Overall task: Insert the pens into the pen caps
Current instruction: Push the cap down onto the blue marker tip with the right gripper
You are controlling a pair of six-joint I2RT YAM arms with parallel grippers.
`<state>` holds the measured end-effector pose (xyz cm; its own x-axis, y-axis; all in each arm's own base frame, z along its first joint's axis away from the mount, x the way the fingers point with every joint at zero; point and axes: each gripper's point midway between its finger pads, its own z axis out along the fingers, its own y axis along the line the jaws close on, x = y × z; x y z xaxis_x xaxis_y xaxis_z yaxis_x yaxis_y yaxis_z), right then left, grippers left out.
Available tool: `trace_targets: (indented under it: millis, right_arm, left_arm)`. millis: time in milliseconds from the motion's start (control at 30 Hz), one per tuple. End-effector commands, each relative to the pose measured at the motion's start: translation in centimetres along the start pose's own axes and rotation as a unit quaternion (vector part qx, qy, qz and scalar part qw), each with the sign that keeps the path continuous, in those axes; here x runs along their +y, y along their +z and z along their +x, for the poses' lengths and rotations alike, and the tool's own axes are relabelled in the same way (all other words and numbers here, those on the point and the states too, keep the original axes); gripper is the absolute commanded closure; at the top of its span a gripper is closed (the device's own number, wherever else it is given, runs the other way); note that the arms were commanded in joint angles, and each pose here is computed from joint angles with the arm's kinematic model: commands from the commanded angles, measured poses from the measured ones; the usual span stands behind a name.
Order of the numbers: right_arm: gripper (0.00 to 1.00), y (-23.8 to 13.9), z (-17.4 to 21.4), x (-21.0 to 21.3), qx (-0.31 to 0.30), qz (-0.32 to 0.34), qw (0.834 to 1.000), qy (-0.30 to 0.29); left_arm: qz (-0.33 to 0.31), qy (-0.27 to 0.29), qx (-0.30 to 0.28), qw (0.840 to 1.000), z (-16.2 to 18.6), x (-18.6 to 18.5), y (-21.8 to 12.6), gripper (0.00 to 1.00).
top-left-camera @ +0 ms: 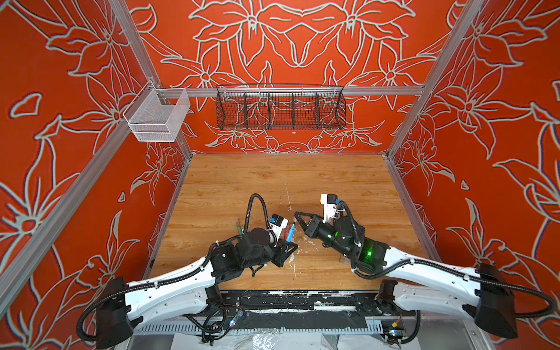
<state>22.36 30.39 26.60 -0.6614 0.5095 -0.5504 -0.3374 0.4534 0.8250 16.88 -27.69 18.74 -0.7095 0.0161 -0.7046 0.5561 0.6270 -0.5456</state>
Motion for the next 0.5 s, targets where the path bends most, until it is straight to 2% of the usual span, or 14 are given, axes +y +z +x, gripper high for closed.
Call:
trace_targets:
  millis: [0, 267, 467]
  right_arm:
    - [1.0, -0.1, -0.5, 1.4, -0.004, -0.023, 1.0, 0.013]
    - [1.0, 0.5, 0.9, 0.5, 0.014, -0.021, 0.999, 0.022]
    - [1.0, 0.7, 1.8, -0.3, 0.023, -0.019, 0.999, 0.028]
  left_arm:
    - [0.002, 0.003, -0.019, 1.0, -1.0, -0.2, -0.2, 1.0]
    - [0.0, 0.006, -0.029, 1.0, -2.0, -0.6, -0.2, 1.0]
    - [-0.002, 0.001, -0.052, 0.999, -4.1, -1.0, -0.5, 1.0]
